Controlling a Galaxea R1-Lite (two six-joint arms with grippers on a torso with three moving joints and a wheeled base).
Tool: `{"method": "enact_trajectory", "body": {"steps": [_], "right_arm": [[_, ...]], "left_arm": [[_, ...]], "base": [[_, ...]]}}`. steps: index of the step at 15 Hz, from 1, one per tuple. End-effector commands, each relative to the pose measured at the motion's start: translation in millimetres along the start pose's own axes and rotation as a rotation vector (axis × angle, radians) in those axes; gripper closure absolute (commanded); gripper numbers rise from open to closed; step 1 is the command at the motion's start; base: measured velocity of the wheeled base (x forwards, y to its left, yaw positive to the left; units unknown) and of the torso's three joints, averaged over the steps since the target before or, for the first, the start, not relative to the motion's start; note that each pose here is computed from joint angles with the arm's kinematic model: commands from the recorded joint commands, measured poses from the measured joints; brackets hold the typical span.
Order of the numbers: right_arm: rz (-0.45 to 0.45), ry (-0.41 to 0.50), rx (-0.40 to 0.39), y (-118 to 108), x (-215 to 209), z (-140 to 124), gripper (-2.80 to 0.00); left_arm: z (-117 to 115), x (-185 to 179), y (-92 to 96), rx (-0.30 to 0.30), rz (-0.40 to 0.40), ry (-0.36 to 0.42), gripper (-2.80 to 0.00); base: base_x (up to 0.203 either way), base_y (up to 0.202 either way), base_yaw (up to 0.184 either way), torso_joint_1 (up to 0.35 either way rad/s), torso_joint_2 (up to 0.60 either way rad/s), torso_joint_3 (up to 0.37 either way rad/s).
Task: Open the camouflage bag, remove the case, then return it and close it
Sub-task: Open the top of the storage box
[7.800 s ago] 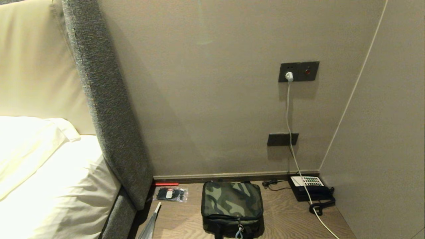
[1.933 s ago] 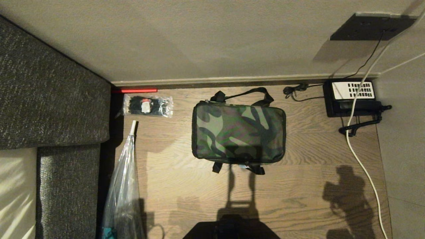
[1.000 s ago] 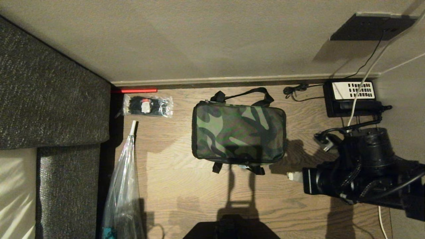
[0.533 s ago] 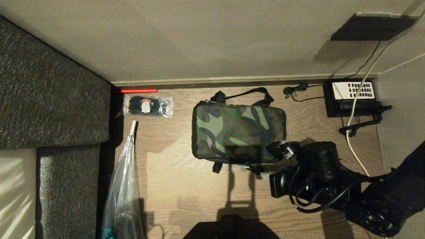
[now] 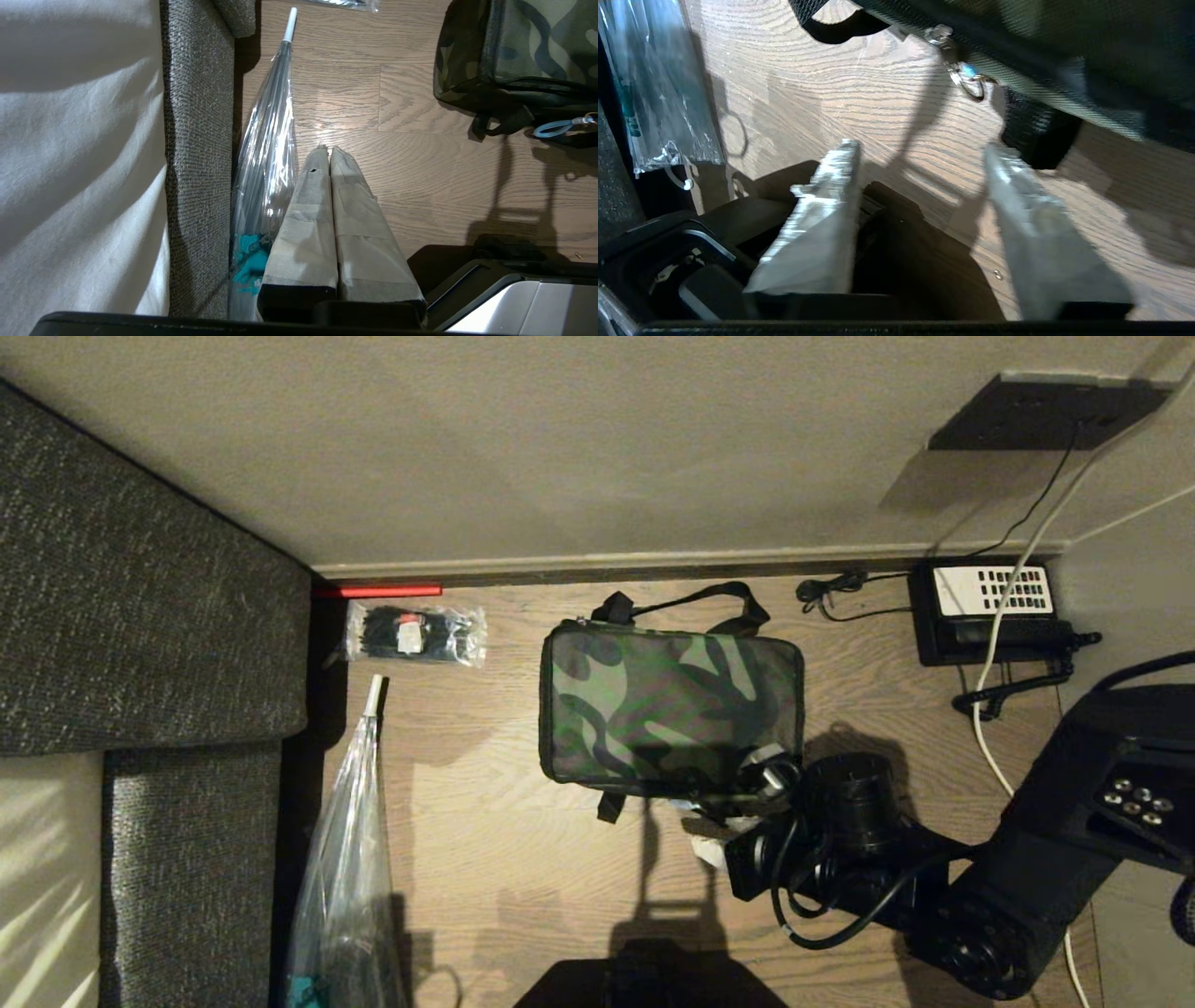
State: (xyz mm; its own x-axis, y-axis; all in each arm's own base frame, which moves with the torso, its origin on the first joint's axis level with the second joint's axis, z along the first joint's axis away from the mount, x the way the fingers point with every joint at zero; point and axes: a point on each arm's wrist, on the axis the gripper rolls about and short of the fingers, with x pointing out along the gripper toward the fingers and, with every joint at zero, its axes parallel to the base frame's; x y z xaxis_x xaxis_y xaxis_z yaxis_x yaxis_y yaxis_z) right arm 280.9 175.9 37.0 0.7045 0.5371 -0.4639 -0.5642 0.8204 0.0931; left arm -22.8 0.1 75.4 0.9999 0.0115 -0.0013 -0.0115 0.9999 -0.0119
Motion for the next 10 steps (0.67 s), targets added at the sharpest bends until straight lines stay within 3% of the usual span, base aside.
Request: {"method": "enact_trajectory", "body": {"steps": [1, 4, 10], "right_arm": [[-0.002, 0.022, 0.010, -1, 6, -6, -2.80], [0.006, 0.018, 0.088, 2, 11, -9, -2.80], [0.031, -0.100, 0.078, 2, 26, -5, -2.80]], "left_arm": [[-1, 0, 0.0, 0.000, 0.001, 0.002, 0.00], [-1, 0, 0.0, 0.000, 0.001, 0.002, 0.00], [-1, 0, 0.0, 0.000, 0.001, 0.001, 0.00]], "base": [[0.000, 0.000, 0.000, 0.000, 0.00, 0.000], [0.000, 0.000, 0.000, 0.000, 0.00, 0.000], [0.000, 0.000, 0.000, 0.000, 0.00, 0.000]]}}
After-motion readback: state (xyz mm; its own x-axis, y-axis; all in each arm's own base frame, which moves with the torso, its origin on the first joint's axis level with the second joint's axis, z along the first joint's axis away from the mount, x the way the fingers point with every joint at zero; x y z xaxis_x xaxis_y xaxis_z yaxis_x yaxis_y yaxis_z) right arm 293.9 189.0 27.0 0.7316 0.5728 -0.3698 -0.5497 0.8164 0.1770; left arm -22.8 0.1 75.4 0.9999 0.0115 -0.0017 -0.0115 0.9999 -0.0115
